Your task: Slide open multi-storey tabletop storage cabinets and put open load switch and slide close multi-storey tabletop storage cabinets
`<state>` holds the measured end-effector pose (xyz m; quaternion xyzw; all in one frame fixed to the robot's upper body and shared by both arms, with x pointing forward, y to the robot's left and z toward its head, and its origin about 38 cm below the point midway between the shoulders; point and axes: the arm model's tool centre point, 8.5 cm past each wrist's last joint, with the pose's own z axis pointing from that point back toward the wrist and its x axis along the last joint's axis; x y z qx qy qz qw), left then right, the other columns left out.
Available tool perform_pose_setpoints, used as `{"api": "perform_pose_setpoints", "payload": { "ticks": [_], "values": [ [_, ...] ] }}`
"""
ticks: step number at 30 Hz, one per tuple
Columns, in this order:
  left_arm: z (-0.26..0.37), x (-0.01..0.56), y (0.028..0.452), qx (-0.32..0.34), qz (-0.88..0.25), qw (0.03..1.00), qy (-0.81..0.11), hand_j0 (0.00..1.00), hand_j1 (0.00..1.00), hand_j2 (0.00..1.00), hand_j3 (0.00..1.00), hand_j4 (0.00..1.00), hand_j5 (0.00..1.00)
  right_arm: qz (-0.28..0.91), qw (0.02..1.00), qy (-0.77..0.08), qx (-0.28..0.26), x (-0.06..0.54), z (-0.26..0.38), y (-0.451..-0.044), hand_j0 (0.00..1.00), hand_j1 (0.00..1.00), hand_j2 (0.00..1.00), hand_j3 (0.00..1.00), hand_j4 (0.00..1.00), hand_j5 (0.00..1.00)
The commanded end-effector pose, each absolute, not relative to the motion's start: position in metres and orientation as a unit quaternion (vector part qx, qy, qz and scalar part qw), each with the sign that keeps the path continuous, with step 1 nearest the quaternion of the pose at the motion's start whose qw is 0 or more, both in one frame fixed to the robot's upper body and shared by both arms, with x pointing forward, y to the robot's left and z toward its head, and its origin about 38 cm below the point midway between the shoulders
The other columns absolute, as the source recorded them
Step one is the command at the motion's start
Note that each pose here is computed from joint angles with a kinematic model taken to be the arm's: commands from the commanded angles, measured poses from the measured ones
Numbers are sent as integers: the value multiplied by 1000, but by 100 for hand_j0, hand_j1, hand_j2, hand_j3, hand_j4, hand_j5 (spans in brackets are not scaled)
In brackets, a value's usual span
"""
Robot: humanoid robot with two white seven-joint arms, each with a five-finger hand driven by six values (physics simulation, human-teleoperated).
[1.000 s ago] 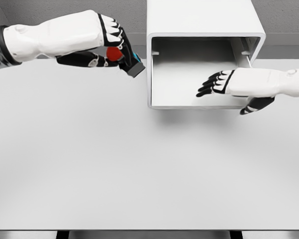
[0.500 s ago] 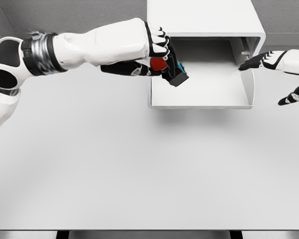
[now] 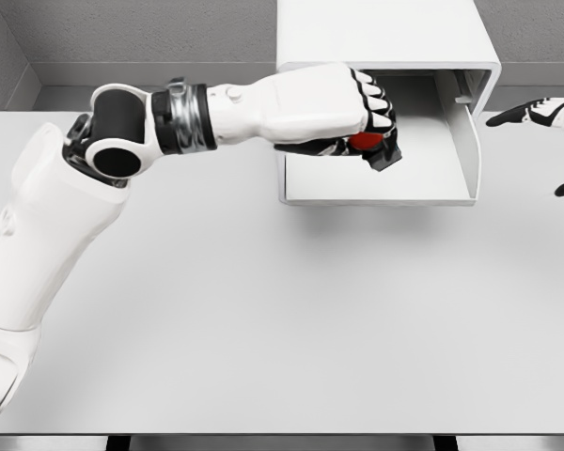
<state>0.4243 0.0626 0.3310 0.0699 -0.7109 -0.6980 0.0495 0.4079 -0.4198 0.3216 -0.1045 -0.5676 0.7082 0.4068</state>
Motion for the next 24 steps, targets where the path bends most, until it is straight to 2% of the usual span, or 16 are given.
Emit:
{"api": "perform_pose_setpoints", "payload": {
  "ticks": [1,12,24],
  "values": [
    [322,433,58,79,-705,65,-702,49,49,49,49,49,49,703,415,-567,-109,408,322,-426,100,100,100,100,100,100],
    [314,438,42,76,-708,72,-699,49,49,49,49,49,49,708,414,-563,-103,406,319,-423,100,100,100,100,100,100],
    [297,448,36,110,-732,82,-668,50,50,50,50,50,50,708,414,-563,-103,406,319,-423,100,100,100,100,100,100]
  ]
}}
